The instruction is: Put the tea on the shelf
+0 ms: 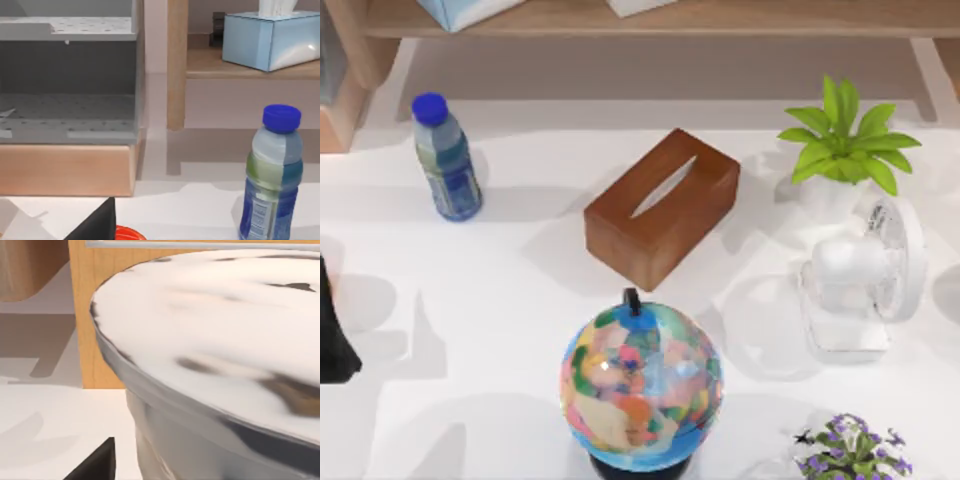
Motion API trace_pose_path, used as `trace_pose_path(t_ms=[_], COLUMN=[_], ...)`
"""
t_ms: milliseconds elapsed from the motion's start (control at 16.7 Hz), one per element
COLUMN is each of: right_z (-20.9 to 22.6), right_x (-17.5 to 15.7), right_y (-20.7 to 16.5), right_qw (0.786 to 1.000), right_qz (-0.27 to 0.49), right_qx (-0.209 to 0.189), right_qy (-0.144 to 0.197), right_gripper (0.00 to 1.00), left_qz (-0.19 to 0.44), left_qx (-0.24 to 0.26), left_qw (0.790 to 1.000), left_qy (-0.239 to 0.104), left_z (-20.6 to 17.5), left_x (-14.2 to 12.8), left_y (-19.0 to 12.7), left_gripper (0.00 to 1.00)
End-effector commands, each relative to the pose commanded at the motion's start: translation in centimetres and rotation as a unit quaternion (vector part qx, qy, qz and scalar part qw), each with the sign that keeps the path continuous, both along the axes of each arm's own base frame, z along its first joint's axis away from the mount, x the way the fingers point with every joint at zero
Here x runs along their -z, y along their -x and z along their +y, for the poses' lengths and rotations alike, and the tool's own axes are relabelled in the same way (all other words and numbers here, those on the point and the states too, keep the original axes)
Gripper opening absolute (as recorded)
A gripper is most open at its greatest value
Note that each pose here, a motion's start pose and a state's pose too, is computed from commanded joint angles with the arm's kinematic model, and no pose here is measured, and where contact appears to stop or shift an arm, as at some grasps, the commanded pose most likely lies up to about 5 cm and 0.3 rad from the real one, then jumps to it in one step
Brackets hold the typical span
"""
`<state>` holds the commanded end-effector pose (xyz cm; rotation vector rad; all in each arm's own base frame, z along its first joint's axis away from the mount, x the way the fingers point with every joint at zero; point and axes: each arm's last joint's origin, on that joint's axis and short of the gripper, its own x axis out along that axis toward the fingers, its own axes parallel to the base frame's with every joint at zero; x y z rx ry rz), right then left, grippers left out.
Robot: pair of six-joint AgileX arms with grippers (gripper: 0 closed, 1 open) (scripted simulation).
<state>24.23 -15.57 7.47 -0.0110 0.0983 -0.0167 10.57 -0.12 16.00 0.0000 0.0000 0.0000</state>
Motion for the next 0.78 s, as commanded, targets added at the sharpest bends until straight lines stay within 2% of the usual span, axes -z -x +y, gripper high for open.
trace_pose_path(t_ms=[180, 780], right_z=[0.00, 0.00], right_x=[0.00, 0.00], right_y=[0.00, 0.00], right_qw=[1.000, 1.000], right_qz=[0.000, 0.000], right_qx=[0.000, 0.000], right_qy=[0.000, 0.000], right_gripper=[1.00, 0.25], left_qz=[0.000, 0.000], left_qx=[0.000, 0.000], left_qw=[1.000, 1.000], left_qy=[0.000, 0.000], left_z=[0.00, 0.00], left_x=[0.00, 0.00], left_y=[0.00, 0.00], left_gripper=[1.00, 1.00])
